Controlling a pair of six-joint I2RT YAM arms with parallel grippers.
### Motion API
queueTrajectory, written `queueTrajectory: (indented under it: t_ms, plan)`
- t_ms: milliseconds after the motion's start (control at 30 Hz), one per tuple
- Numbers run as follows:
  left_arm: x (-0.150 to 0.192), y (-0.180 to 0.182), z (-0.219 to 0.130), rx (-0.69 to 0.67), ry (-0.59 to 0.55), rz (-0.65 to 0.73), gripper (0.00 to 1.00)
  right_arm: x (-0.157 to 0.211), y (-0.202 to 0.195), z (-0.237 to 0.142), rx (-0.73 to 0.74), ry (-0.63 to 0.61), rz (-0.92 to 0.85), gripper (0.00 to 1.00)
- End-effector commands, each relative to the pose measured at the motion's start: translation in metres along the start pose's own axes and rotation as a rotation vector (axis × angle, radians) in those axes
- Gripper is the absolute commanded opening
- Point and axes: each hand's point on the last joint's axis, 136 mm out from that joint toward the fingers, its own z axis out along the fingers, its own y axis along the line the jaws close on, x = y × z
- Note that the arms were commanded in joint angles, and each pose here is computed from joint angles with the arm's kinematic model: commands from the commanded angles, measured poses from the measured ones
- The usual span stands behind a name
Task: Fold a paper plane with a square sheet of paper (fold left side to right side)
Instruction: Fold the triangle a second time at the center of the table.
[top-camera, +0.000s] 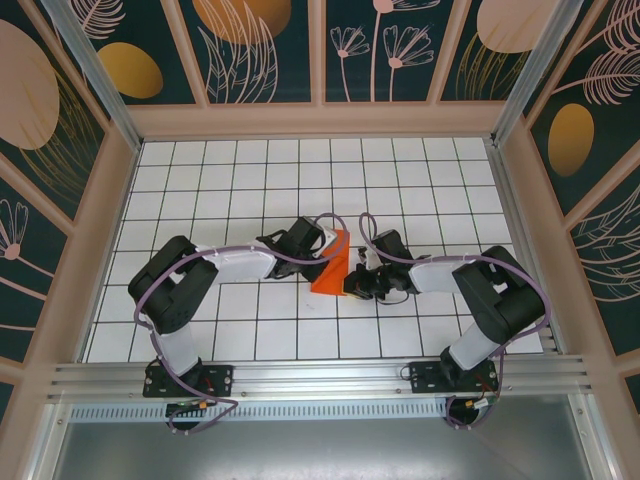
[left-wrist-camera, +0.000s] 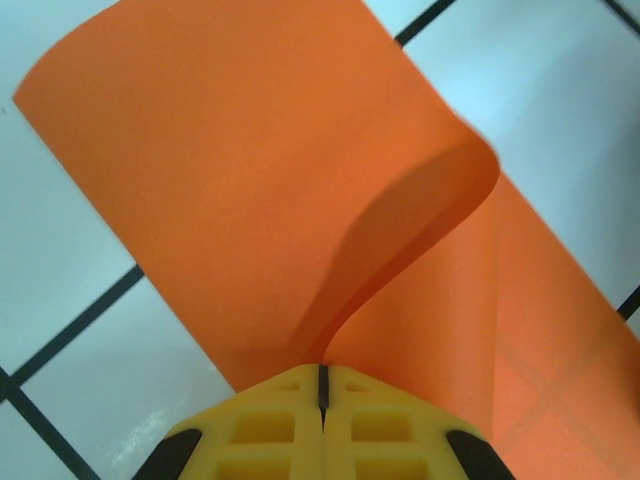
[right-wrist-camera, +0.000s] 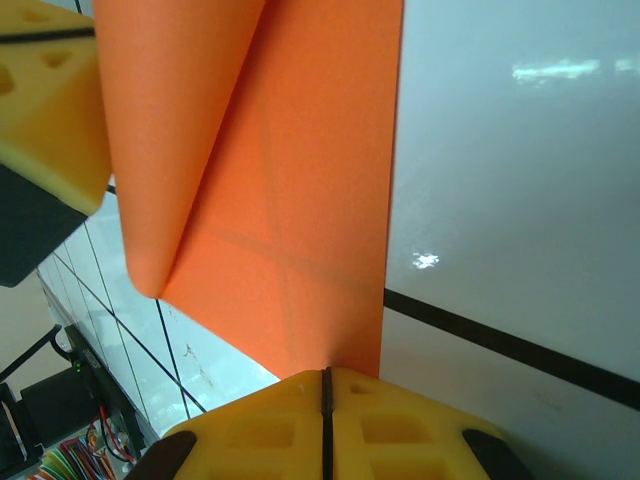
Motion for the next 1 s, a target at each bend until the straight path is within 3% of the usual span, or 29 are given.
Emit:
queueTrajectory:
  t_ms: [0, 533, 967]
  plan:
    - [0.003, 0.005, -0.007, -0.016, 0.003, 0.003, 0.01, 0.007, -0.016, 0.004, 0.07, 0.031, 0.02, 0.1]
    - [0.001, 0.003, 0.0, -0.005, 0.005, 0.006, 0.01, 0.008, -0.015, 0.003, 0.062, 0.029, 0.017, 0.1]
    - [0.006, 0.002, 0.006, 0.005, 0.023, 0.002, 0.01, -0.025, 0.027, -0.033, -0.132, -0.106, -0.005, 0.13]
